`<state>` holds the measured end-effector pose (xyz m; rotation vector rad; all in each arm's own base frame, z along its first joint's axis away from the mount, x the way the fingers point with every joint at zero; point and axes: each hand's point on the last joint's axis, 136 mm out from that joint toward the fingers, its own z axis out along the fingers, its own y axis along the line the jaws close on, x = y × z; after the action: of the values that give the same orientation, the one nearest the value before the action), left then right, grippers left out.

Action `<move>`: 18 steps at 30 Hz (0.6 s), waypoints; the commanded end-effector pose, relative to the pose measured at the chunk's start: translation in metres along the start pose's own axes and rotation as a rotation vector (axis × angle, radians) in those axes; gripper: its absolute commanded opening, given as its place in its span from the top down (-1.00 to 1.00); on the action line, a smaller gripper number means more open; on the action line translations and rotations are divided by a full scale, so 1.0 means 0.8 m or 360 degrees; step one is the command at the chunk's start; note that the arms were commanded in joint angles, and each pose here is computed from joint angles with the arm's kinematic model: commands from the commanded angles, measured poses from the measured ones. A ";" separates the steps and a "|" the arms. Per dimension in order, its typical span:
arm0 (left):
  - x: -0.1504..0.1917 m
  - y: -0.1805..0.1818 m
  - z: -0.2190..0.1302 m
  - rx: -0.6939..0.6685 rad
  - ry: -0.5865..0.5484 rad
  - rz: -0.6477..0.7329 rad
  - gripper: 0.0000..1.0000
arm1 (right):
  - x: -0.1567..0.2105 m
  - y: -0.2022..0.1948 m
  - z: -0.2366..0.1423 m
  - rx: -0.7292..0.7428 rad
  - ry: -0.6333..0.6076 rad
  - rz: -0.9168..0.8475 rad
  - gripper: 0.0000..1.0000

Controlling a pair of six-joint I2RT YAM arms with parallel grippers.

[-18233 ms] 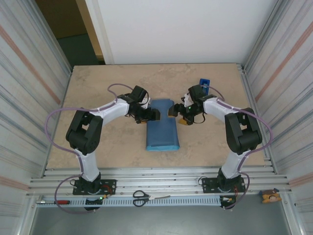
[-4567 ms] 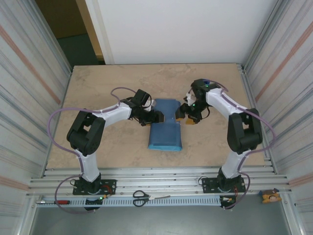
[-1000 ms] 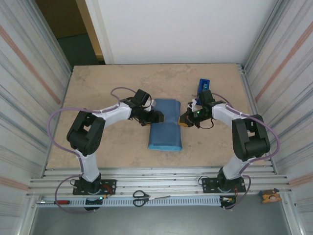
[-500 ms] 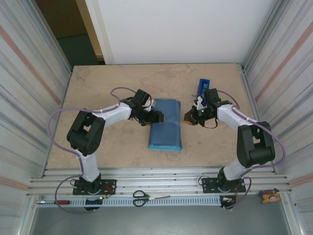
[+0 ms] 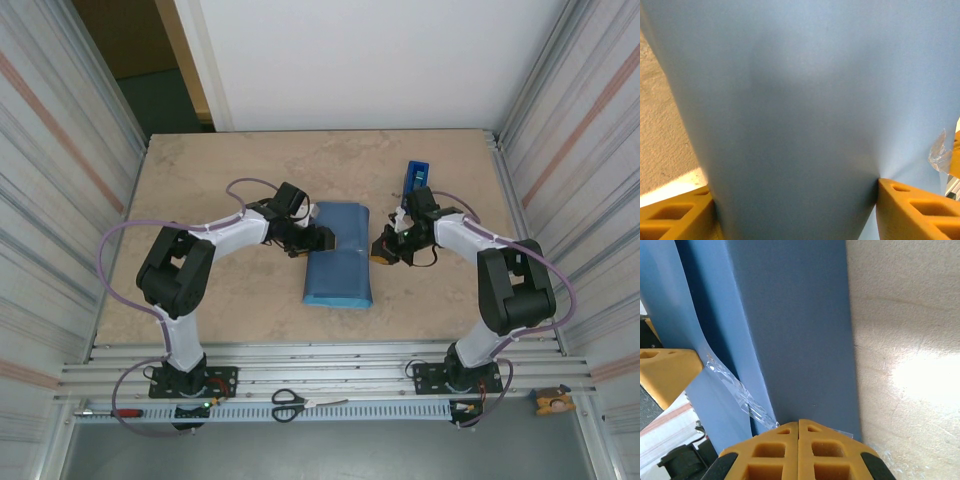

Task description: Wrap the gift box in paper

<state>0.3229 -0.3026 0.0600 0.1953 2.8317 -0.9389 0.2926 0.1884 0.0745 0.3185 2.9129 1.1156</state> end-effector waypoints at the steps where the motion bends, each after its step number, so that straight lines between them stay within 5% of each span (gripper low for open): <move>1: 0.087 0.067 0.045 -0.0308 0.0339 -0.0091 -0.40 | -0.005 0.008 -0.014 0.0030 -0.0042 -0.0057 1.00; 7: 0.080 0.059 0.041 -0.0282 0.0317 -0.0083 -0.40 | -0.013 0.007 -0.040 0.0089 -0.0149 -0.0068 1.00; 18: 0.074 0.050 0.041 -0.0254 0.0308 -0.0092 -0.40 | -0.012 0.013 0.012 0.0017 -0.0004 -0.0026 1.00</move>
<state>0.3230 -0.3028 0.0619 0.1945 2.8332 -0.9386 0.3024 0.1948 0.0837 0.2775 2.8906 1.0857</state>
